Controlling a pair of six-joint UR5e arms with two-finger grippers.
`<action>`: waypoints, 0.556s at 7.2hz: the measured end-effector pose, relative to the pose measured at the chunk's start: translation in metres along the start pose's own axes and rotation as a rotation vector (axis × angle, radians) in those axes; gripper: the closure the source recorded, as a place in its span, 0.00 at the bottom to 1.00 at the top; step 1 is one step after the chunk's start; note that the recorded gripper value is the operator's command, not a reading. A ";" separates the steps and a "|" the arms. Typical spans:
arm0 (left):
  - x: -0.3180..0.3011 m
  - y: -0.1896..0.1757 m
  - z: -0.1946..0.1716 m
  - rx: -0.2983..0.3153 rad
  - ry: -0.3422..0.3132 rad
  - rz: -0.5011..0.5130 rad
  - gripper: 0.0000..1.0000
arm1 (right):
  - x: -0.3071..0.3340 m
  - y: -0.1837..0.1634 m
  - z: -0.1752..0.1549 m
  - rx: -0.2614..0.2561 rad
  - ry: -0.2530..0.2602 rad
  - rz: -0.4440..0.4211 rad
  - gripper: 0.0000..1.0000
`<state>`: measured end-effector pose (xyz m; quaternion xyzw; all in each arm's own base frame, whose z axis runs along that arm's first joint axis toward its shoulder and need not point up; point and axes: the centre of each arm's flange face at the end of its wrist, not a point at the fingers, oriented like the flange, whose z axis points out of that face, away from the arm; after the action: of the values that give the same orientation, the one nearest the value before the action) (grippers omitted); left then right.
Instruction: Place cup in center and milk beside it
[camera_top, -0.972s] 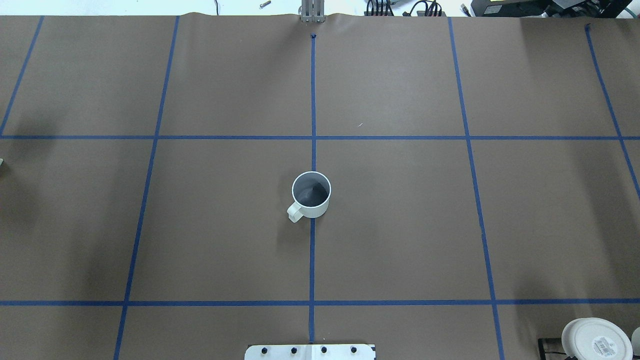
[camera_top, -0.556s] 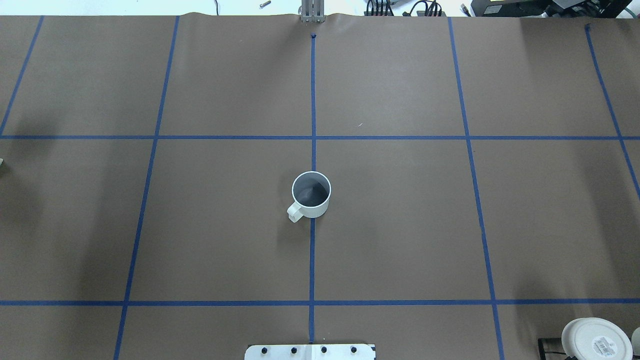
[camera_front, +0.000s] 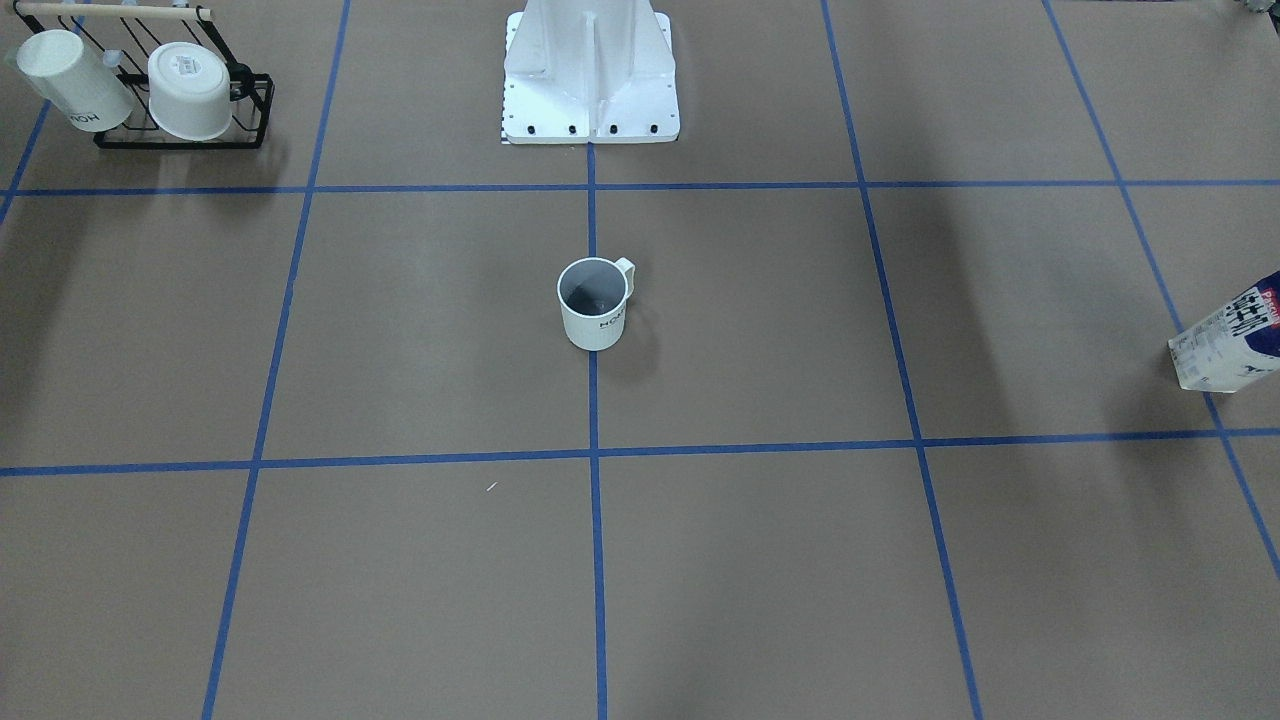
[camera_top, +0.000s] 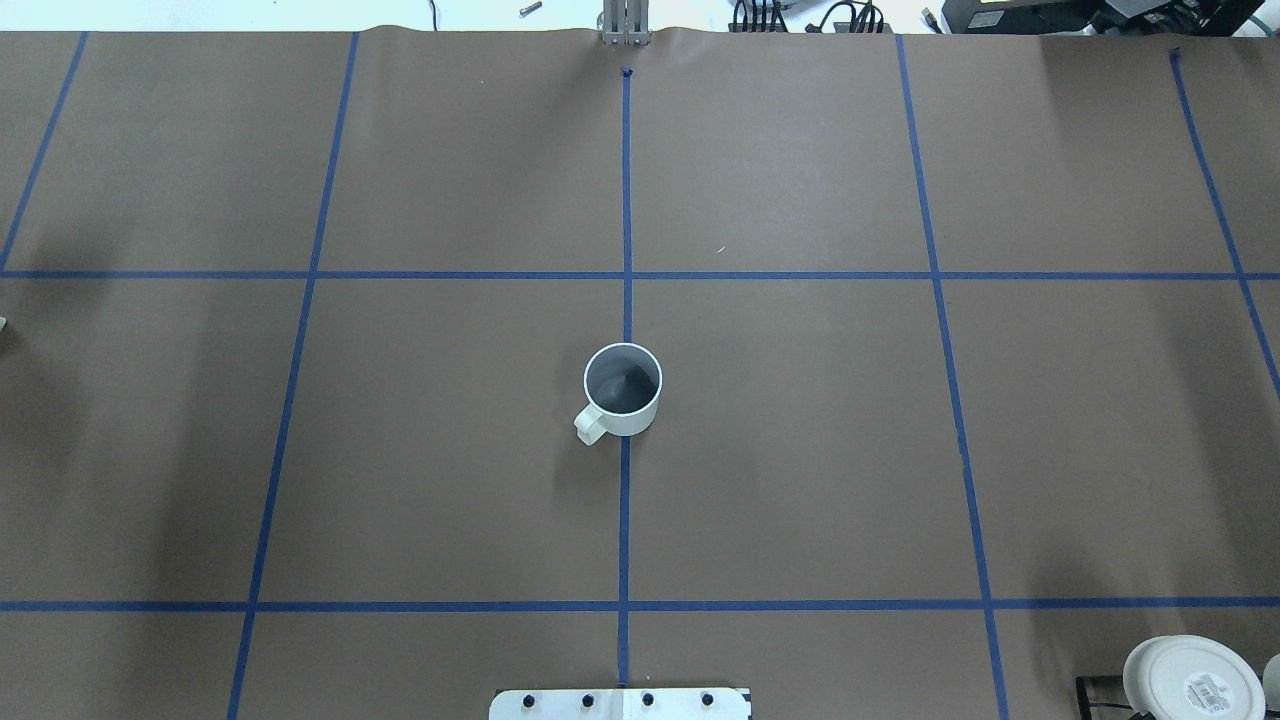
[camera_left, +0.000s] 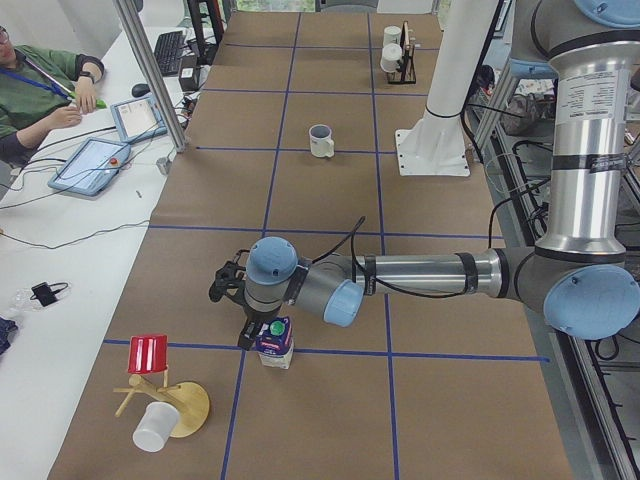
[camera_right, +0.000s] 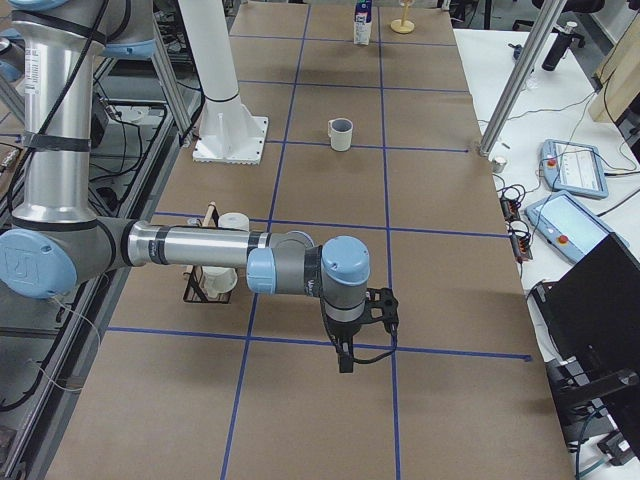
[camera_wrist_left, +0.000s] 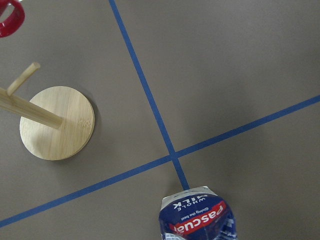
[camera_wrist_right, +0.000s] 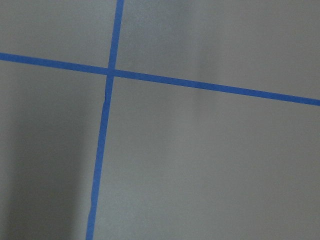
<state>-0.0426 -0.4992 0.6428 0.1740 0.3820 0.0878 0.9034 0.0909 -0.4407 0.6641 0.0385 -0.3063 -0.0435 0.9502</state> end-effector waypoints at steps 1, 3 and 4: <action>-0.002 0.005 0.014 0.002 0.006 -0.016 0.02 | 0.001 0.000 0.001 -0.001 0.001 0.001 0.00; -0.001 0.013 0.031 0.004 0.018 -0.049 0.12 | 0.002 0.001 0.002 -0.004 0.002 0.002 0.00; 0.004 0.018 0.036 0.010 0.026 -0.068 0.25 | 0.002 0.001 0.003 -0.005 0.002 0.002 0.00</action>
<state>-0.0143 -0.4907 0.6703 0.1641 0.3996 0.0573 0.9000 0.0911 -0.4403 0.6674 0.0360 -0.3053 -0.0432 0.9506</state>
